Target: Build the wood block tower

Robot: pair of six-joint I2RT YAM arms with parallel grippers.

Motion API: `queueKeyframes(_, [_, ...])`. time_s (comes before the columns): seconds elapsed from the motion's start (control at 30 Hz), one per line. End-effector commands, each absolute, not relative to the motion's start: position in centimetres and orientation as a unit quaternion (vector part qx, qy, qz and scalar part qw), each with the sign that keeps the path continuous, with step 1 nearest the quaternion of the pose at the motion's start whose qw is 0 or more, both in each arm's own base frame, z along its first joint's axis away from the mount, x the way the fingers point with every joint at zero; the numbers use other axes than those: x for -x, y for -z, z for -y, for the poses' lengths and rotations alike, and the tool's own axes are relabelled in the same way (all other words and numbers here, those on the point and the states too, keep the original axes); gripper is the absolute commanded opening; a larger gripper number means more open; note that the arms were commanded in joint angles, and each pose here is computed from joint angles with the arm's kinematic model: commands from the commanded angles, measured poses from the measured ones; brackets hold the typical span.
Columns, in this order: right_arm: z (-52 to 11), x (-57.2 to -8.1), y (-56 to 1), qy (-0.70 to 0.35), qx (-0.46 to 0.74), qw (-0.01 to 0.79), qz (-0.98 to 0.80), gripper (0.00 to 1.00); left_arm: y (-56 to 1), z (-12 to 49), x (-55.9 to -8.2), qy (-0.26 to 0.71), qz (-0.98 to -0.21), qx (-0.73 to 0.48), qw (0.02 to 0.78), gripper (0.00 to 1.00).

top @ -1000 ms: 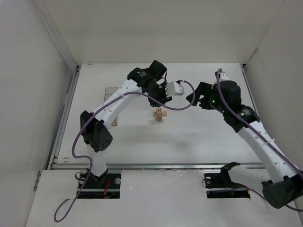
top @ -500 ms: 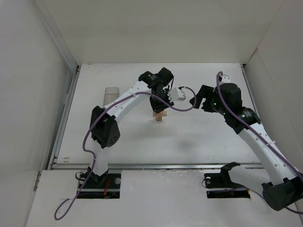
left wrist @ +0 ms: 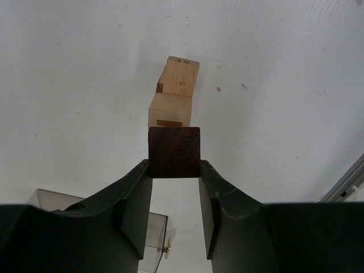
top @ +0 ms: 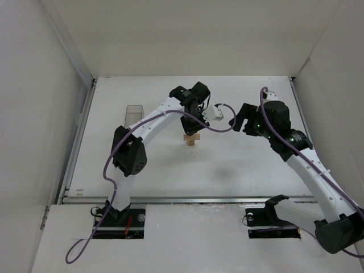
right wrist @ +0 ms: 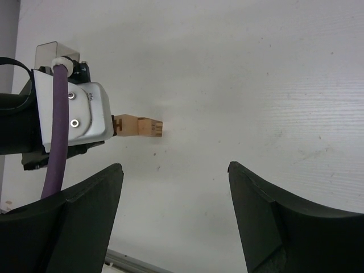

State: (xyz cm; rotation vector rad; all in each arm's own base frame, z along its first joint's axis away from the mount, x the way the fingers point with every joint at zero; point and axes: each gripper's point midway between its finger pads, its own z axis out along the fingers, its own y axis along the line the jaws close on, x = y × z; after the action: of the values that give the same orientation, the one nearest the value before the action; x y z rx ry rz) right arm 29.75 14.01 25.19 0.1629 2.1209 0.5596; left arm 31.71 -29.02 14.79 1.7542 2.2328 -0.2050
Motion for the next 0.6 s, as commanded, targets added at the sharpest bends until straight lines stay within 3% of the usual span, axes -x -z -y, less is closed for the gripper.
queueKeyframes(0.0, [-13.5, -29.9, -26.3, -0.223, -0.065, 0.475, -0.849, 0.80, -15.4, 29.3, -31.8, 0.070, -0.777, -0.606, 0.153, 0.00])
queueKeyframes(0.57, [-13.3, -29.9, -25.9, -0.216, -0.064, 0.474, -0.851, 0.80, -14.2, 29.0, -32.3, 0.053, -0.779, -0.609, 0.140, 0.01])
